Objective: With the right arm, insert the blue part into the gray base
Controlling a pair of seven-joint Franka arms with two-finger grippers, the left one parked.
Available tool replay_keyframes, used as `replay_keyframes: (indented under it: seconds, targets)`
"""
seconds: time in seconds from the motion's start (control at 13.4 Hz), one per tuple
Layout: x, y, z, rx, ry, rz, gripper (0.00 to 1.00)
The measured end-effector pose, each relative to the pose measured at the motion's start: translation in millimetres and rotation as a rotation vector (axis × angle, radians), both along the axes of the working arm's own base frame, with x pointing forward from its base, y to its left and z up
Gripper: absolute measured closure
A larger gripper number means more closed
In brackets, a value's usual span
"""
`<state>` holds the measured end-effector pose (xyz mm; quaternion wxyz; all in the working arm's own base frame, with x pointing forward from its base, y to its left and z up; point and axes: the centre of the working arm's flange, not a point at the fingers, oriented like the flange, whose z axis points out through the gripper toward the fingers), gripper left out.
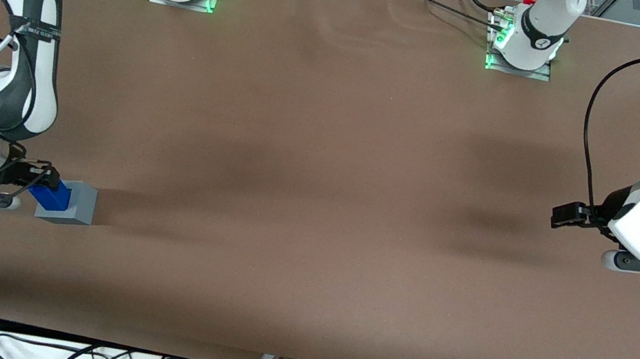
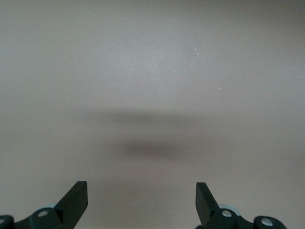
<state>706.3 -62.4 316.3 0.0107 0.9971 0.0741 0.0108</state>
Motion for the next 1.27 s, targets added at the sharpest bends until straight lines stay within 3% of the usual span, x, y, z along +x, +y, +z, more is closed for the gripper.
replay_keyframes:
  seconds: [0.75,1.27]
  targets:
    - [0,0,1,-0.001,-0.003,0.0,0.5]
    - [4,0,16,-0.001,-0.033,0.002,0.5]
